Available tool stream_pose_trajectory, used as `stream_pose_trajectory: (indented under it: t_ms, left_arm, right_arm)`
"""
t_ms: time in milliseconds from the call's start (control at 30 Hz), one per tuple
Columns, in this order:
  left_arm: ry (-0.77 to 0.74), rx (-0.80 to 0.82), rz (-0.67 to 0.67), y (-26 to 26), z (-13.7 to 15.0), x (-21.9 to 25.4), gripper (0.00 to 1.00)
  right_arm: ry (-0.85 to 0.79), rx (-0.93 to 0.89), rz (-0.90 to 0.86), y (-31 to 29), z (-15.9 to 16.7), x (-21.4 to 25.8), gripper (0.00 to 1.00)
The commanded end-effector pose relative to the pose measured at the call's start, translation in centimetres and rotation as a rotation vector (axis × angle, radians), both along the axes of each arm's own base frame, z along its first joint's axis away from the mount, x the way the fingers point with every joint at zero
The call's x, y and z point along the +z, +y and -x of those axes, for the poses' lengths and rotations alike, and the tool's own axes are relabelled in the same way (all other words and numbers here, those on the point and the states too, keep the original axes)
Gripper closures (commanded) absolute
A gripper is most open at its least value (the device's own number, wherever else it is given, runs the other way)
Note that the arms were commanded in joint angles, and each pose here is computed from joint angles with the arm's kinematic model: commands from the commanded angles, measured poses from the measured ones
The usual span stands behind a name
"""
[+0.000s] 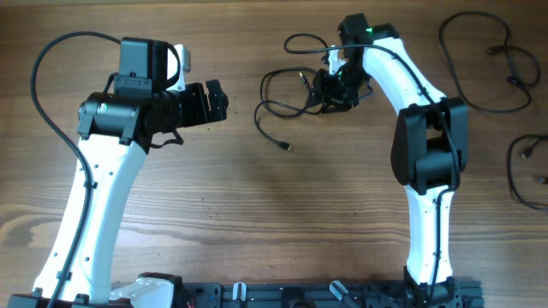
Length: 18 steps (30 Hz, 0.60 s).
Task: Untangle cables
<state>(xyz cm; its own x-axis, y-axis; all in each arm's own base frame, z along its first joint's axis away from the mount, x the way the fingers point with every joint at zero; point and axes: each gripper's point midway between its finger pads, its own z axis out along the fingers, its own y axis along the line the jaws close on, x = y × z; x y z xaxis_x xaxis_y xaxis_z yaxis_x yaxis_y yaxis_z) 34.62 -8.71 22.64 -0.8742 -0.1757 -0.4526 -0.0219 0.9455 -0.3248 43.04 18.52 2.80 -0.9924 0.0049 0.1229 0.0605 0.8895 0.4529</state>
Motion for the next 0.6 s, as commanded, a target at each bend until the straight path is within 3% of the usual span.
stream_pose_trajectory:
  t_ms: [0,67,200,367,500,567]
  left_arm:
    - [-0.007,0.007,-0.004,0.1,0.3,0.3,0.0]
    - [-0.007,0.007,-0.004,0.1,0.3,0.3,0.0]
    - [-0.007,0.007,-0.004,0.1,0.3,0.3,0.0]
    - [-0.007,0.007,-0.004,0.1,0.3,0.3,0.0]
    - [-0.007,0.007,-0.004,0.1,0.3,0.3,0.0]
    - [-0.007,0.007,-0.004,0.1,0.3,0.3,0.0]
  right_arm:
    - [-0.002,0.008,0.072,-0.4,0.1,-1.0,0.7]
    - [-0.005,-0.005,0.082,-0.5,-0.1,-1.1,0.95]
    - [-0.08,-0.035,0.034,-1.5,-2.1,2.0,0.96]
    - [-0.404,-0.139,-0.046,-7.4,-6.3,15.9,0.96]
    - [-0.666,-0.294,-0.011,-15.4,-6.2,26.7,0.96]
    - [-0.728,-0.375,0.057,-19.3,-5.4,29.1,0.96]
